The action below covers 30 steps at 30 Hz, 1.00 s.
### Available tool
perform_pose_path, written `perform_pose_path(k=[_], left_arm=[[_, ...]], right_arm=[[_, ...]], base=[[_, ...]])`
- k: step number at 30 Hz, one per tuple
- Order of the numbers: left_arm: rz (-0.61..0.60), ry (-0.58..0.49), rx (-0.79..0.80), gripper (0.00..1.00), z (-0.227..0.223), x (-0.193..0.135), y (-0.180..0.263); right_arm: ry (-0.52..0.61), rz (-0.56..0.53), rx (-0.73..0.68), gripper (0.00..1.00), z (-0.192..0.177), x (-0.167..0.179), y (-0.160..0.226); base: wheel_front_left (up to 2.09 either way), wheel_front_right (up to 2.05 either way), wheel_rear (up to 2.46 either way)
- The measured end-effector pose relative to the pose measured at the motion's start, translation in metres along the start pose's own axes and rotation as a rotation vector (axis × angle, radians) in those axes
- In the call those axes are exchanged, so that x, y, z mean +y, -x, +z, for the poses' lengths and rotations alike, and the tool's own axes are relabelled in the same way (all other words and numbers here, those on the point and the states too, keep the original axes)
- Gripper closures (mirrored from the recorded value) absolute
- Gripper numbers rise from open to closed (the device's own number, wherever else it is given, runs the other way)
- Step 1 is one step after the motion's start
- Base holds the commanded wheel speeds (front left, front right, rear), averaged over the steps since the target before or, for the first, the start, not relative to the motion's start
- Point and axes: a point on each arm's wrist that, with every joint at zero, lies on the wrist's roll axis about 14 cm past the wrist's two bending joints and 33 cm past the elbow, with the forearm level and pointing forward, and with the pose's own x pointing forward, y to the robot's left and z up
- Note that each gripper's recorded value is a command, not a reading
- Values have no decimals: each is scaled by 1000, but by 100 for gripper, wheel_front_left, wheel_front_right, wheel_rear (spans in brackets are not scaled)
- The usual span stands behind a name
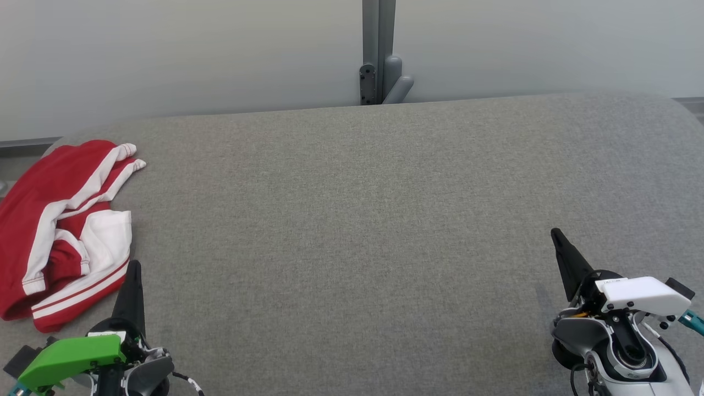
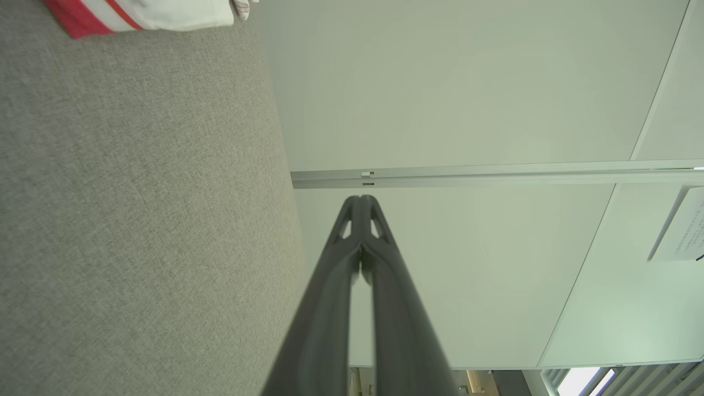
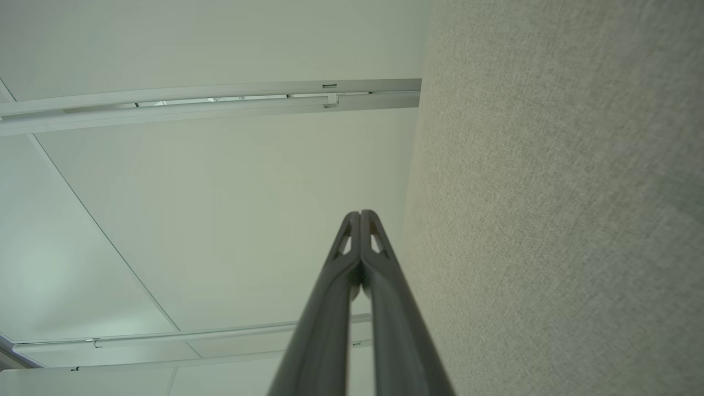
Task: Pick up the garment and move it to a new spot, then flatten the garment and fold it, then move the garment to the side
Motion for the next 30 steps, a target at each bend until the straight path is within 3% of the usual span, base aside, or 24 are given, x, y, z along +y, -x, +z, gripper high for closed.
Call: perform_pose_path(k=[21, 22, 27, 30], left_arm=[[0, 0, 0, 100, 0, 0, 0], [7, 1, 1, 0, 0, 2, 1], [85, 12, 1, 0, -3, 28, 12], [84, 11, 0, 0, -5, 28, 13]], right_arm=[[0, 0, 0, 100, 0, 0, 0], [-1, -6, 0, 0, 0, -2, 1], [-18, -87, -2, 0, -4, -31, 14], [-14, -86, -3, 0, -6, -30, 15]], base=[[0, 0, 0], [0, 0, 0], [0, 0, 0], [0, 0, 0]])
